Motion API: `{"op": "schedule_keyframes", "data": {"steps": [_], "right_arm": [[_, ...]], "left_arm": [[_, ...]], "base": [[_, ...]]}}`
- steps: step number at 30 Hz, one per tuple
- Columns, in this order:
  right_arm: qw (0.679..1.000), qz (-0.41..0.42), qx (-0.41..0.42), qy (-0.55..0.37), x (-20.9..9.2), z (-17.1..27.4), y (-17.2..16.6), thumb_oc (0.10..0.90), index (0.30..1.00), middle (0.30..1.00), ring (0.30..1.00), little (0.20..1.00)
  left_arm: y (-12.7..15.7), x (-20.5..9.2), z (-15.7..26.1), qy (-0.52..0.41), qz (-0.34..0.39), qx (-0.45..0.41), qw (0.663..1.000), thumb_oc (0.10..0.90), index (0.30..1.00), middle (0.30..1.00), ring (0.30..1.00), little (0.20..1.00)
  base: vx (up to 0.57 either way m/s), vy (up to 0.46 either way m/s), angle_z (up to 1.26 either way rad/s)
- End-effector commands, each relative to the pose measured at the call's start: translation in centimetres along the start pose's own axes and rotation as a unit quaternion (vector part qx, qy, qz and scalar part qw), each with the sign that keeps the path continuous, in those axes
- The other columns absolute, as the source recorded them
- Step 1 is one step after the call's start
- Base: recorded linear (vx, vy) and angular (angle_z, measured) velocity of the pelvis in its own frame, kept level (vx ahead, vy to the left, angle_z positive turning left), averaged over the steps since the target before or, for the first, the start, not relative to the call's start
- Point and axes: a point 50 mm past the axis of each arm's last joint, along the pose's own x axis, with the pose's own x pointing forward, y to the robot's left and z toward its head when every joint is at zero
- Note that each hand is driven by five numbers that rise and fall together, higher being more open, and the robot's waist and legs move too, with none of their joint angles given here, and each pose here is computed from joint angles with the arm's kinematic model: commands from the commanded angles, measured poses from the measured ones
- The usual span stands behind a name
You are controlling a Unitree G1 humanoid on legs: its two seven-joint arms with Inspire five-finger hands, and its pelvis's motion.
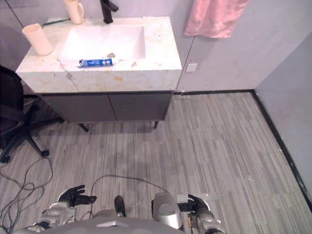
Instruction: Organize the bathroom.
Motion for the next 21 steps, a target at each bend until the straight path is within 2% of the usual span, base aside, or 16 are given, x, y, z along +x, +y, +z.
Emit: {"op": "schedule_keyframes", "data": {"steps": [1, 7, 11, 15, 18, 21], "right_arm": [[0.999, 0.014, -0.039, -0.033, -0.2, 0.5, -0.2, 0.8, 0.9, 0.9, 0.9, 0.9], [0.997, 0.034, -0.062, -0.033, -0.2, 0.5, 1.5, 0.8, 0.9, 0.9, 0.9, 0.9], [0.998, 0.029, -0.05, -0.001, -0.2, -0.5, 1.1, 0.8, 0.9, 0.9, 0.9, 0.9], [0.994, 0.03, -0.103, 0.019, -0.3, -1.3, 0.6, 0.8, 0.9, 0.9, 0.9, 0.9], [0.995, 0.031, -0.089, 0.019, -0.2, -1.1, 0.3, 0.8, 0.9, 0.9, 0.9, 0.9], [0.996, 0.035, -0.088, 0.006, -0.2, -0.7, 0.8, 0.8, 0.9, 0.9, 0.9, 0.9]], "left_arm": [[0.1, -0.2, -0.7, 0.004, 0.006, 0.013, 1.0, 0.8, 0.9, 0.9, 0.9, 0.9], [-0.5, -0.2, -0.3, -0.019, 0.042, -0.013, 0.999, 0.8, 0.9, 0.9, 0.9, 0.9], [-0.3, -0.3, 0.0, -0.034, 0.07, -0.034, 0.996, 0.8, 0.9, 0.9, 0.9, 0.9], [0.3, -0.5, -0.3, -0.045, 0.089, -0.072, 0.992, 0.8, 0.9, 0.9, 0.9, 0.9], [1.0, -0.6, -0.3, -0.049, 0.099, -0.098, 0.989, 0.8, 0.9, 0.9, 0.9, 0.9], [1.0, -0.6, 0.0, -0.061, 0.094, -0.09, 0.99, 0.8, 0.9, 0.9, 0.9, 0.9]], "base": [[0.2, 0.06, -0.76], [0.2, -0.038, -0.92], [0.21, -0.054, -0.11], [0.19, -0.001, 0.03], [0.21, 0.105, 0.26], [0.23, 0.215, -0.14]]}}
